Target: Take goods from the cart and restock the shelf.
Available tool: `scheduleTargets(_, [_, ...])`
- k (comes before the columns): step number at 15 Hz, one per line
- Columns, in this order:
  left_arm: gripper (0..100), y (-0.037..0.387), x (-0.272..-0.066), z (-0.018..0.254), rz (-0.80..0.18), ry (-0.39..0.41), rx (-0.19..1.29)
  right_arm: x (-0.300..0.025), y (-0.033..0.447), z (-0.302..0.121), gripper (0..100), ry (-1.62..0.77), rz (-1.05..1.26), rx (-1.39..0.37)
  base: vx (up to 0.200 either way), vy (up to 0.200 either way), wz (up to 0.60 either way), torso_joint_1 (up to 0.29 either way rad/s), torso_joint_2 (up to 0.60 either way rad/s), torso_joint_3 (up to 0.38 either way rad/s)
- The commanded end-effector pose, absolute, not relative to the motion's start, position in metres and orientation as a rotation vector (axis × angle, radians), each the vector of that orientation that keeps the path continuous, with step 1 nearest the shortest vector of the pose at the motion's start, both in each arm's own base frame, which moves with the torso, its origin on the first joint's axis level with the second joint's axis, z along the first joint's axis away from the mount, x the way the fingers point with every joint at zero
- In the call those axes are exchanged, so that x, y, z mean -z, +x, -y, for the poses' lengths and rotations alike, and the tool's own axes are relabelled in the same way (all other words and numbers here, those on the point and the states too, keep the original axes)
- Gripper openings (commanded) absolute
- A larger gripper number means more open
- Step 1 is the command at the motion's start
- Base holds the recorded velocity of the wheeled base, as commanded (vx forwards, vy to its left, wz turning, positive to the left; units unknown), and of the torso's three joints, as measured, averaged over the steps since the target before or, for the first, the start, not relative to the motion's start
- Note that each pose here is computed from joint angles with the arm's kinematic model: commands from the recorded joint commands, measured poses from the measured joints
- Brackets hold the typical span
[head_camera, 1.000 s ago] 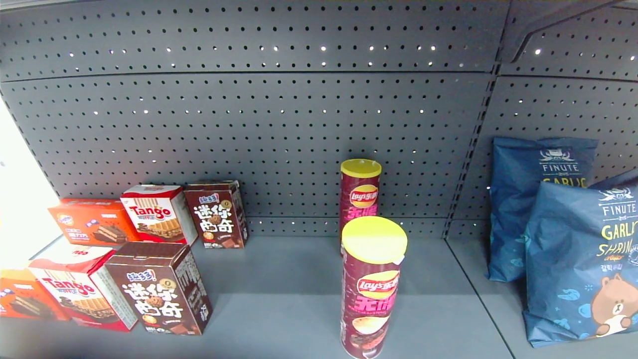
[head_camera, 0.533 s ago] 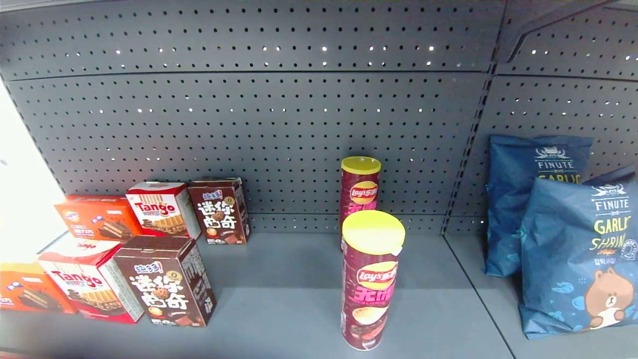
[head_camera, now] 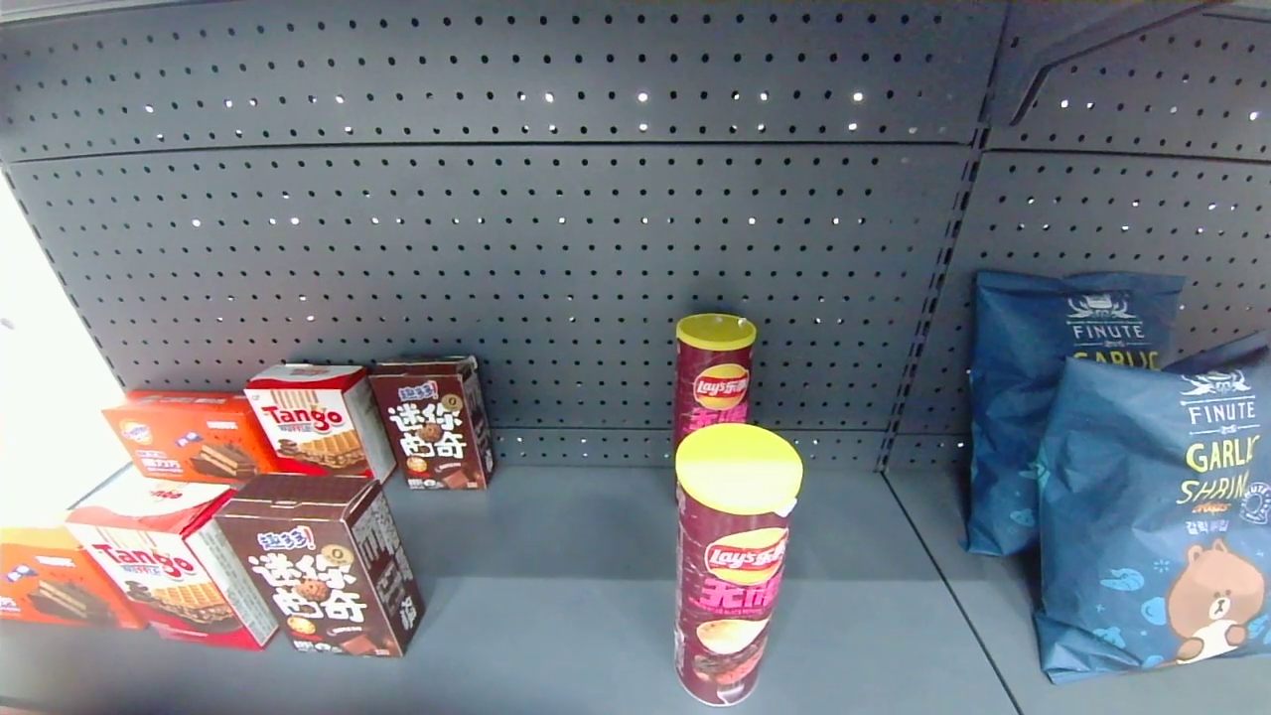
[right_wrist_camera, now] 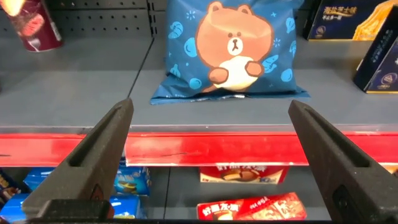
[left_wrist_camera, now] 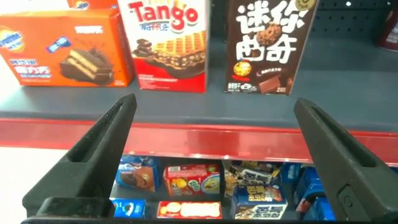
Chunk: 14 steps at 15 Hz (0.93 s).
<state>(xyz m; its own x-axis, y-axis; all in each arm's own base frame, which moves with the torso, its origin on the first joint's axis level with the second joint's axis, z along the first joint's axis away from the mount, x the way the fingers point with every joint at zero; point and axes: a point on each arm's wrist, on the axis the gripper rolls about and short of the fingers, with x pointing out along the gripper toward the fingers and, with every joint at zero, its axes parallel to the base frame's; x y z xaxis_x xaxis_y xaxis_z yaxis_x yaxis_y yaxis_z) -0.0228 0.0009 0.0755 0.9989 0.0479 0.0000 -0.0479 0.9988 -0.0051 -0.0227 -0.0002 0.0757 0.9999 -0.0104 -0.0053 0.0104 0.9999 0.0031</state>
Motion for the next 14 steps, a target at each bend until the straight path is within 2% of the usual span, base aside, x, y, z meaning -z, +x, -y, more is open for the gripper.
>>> scheduleTargets(1, [100, -0.0228, -0.0755, -0.0009, 0.000, -0.005, -0.048, -0.0759, -0.0228, 0.0002, 100, 0.003, -0.005, 0.011, 0.000, 0.000, 0.00, 0.000, 0.00, 0.000])
scheduleTargets(5, [100, -0.0228, -0.0756, -0.0010, 0.002, -0.008, -0.052, -0.0755, -0.0227, 0.0002, 100, 0.003, -0.006, 0.011, 0.000, 0.000, 0.00, 0.000, 0.00, 0.000])
scheduleTargets(6, [100, -0.0228, -0.0755, -0.0010, 0.000, -0.006, -0.052, -0.0759, -0.0228, 0.0002, 100, 0.003, -0.005, 0.011, 0.000, -0.200, 0.00, 0.007, 0.00, 0.007])
scheduleTargets(14, [100, -0.0228, -0.0755, -0.0010, 0.000, -0.005, -0.049, -0.0759, -0.0228, 0.0002, 100, 0.003, -0.005, 0.011, 0.000, 0.000, 0.00, 0.000, 0.00, 0.000])
